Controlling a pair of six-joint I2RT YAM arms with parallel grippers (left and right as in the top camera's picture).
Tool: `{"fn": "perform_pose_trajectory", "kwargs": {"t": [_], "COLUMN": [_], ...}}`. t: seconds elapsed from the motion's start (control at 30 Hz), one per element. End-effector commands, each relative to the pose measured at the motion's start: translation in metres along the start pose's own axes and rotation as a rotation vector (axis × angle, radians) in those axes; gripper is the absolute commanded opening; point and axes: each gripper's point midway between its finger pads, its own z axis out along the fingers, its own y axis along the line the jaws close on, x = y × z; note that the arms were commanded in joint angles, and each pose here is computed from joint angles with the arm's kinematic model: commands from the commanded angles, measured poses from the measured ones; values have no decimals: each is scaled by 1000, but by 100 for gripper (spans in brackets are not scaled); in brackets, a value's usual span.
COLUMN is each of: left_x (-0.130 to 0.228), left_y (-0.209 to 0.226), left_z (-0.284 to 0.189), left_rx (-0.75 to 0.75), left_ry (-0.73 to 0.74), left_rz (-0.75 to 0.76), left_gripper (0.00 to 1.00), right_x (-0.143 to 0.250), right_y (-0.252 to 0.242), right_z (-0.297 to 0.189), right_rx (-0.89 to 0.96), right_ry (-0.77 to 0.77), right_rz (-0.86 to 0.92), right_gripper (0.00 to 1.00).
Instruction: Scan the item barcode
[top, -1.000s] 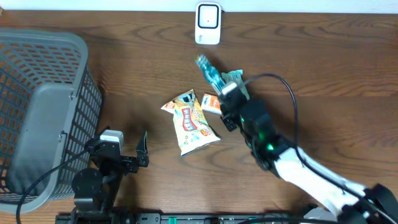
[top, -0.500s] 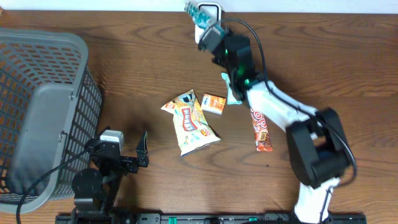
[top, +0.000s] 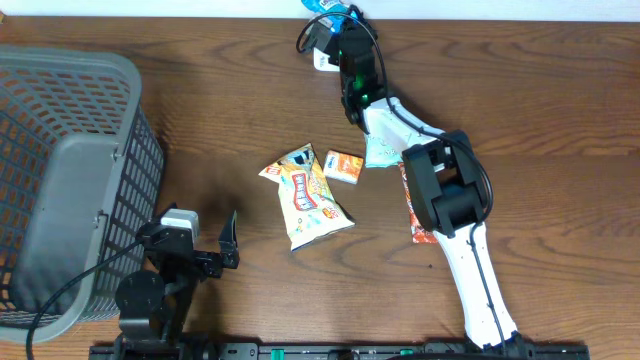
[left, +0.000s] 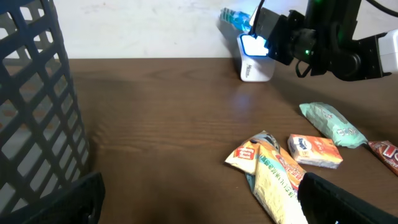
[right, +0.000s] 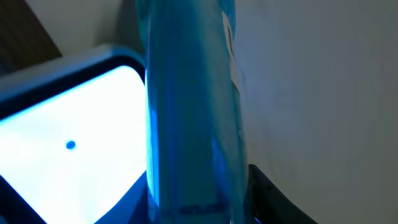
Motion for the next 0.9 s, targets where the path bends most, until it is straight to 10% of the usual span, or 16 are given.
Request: {"fn": "perform_pose_trajectory", "kwargs": {"t": [0.0, 0.37, 0.87], "left_x": [1, 1, 1], "left_y": [2, 2, 2], "left_z": [0, 0, 0], "left_rx": [-9, -9, -9], "left_ry": [0, 0, 0], "left_rz": [13, 13, 13], "left_gripper": [99, 99, 99], "right_x": [-28, 81, 465], "right_y": [-79, -204, -198], "right_z": [-10, -79, -207], "right_rx": [157, 53, -36], "right_ry": [-2, 444, 1209], "right_rz": [-15, 160, 439], "right_gripper": [1, 1, 2]}}
